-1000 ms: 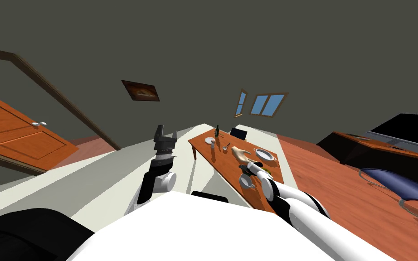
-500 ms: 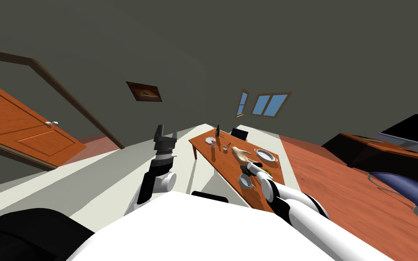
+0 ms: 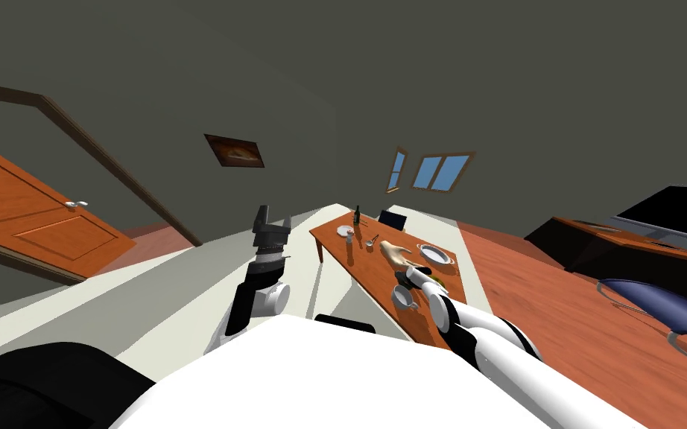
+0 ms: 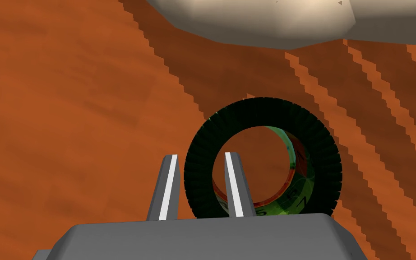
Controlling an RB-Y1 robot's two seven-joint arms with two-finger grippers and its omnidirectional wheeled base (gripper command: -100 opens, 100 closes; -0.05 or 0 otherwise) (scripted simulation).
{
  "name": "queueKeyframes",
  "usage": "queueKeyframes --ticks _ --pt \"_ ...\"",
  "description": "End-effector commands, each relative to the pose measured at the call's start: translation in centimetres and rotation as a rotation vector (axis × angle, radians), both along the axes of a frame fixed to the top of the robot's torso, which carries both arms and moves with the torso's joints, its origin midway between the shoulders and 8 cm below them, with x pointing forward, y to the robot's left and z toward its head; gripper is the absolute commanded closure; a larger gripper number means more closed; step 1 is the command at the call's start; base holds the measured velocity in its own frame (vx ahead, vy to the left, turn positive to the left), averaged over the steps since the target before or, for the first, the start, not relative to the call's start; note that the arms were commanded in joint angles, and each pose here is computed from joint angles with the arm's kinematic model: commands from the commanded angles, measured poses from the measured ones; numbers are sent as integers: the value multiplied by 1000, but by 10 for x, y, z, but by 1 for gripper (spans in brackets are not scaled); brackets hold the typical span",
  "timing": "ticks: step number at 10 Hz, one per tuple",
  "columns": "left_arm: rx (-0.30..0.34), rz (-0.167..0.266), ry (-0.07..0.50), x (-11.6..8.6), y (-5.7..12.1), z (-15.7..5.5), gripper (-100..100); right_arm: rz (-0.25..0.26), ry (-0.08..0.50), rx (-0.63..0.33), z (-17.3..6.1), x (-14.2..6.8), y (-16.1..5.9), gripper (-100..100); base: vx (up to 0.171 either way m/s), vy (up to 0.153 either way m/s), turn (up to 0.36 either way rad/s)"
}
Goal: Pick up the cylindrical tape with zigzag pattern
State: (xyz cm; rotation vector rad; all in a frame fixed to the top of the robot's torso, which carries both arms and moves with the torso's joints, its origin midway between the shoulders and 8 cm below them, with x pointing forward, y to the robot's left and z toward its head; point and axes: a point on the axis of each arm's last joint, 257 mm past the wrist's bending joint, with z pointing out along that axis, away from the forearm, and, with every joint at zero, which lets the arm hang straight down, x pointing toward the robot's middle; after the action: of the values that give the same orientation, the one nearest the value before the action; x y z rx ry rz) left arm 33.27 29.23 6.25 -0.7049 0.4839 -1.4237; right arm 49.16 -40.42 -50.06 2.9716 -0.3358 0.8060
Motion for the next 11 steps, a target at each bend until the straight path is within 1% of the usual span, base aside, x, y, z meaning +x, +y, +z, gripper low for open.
queueKeyframes --ticks 1,2,5,6,7,8,9,10,11 --pt "0 0 0 0 0 0 0 24 2 -2 3 2 1 100 38 73 -193" --pt "0 0 0 0 0 0 0 24 2 -2 3 2 1 100 28 56 -62" --pt "0 0 0 0 0 0 0 70 3 -3 9 7 3 100 23 53 -134" --pt "0 0 0 0 0 0 0 70 3 -3 9 7 3 100 22 53 -68" --pt "0 0 0 0 0 0 0 102 3 -2 13 10 5 100 42 77 -172" --pt "0 0 0 0 0 0 0 102 5 -1 12 9 5 100 30 68 -125" --pt "0 0 0 0 0 0 0 135 1 -2 18 13 7 100 31 64 -233" --pt "0 0 0 0 0 0 0 135 1 -2 18 13 7 100 24 61 -120" --pt "0 0 0 0 0 0 0 152 0 -2 20 15 9 100 19 56 -85"
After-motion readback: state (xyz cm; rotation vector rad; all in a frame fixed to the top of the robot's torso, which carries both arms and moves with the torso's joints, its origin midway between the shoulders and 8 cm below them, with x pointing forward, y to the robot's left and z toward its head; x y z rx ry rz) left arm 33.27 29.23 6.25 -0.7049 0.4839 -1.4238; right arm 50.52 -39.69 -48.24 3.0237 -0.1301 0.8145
